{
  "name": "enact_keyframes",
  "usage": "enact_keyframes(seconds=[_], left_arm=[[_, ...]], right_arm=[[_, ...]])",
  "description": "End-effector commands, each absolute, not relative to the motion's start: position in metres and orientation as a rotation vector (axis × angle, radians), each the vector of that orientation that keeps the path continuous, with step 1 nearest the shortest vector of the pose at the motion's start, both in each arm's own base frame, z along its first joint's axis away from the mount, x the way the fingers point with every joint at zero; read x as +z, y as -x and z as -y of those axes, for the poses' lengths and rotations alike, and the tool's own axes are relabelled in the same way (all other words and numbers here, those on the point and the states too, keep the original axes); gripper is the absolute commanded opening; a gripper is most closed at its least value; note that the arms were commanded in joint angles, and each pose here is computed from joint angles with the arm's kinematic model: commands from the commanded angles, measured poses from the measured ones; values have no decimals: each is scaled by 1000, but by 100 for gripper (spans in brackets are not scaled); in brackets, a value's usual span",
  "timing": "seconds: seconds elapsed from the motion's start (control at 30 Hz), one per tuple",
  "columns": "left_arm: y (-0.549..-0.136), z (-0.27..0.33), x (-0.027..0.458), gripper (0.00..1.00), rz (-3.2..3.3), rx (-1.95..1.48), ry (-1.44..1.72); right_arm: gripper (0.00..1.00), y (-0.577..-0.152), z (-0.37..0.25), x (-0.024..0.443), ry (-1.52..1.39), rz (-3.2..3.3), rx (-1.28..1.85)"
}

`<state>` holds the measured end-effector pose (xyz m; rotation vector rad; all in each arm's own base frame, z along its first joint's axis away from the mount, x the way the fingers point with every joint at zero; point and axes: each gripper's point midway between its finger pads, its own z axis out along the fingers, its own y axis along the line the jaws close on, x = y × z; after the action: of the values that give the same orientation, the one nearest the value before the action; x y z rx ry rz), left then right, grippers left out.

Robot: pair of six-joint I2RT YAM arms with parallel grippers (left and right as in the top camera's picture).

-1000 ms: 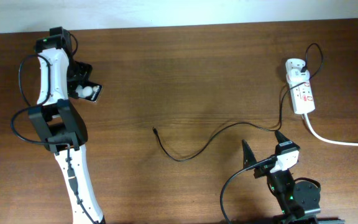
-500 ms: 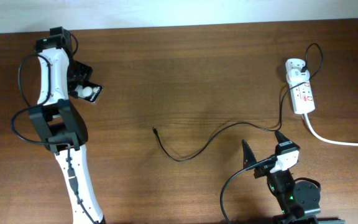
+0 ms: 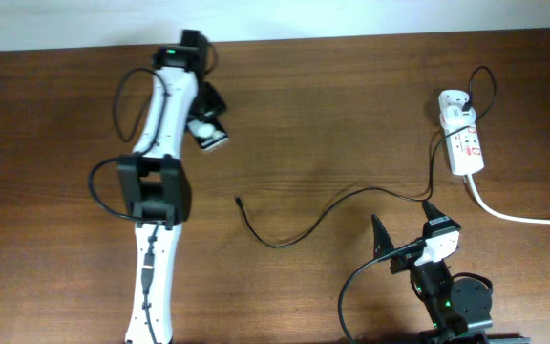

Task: Plug charger to phone and switch on socket
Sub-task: 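Lift the phone with the left gripper and carry it toward center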

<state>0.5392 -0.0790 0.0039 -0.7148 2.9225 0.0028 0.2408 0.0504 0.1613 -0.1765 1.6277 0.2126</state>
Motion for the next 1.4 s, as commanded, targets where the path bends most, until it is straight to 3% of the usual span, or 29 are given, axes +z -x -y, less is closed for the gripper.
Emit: enact_keyframes(seconds=[0.0,0.23,0.5,0.53,0.6,0.67,1.37], left_arm=[[-522,141,-21,58,-3036,-69,471],[-484,207,-21,56,-3135,-69,112],[-450,231,-21,54,-3208,-3,-109],[-448,229,-21,57,-3214,15,-111],[-448,228,-21,86,-3215,21,-111],[-448,228,-21,99,-3217,23,-111],[-466,214,-21,97,-3123,153,-36]], right_arm=[[99,-240,-52,160,188,-1627,219],[99,-240,-52,160,188,-1626,219],[99,-240,-52,160,188,-1626,219],[99,-240,-52,160,188,-1626,219],[99,-240,-52,160,188,-1626,219],[99,-240,-52,160,188,-1627,219],[99,-240,-52,160,188,-1626,219]])
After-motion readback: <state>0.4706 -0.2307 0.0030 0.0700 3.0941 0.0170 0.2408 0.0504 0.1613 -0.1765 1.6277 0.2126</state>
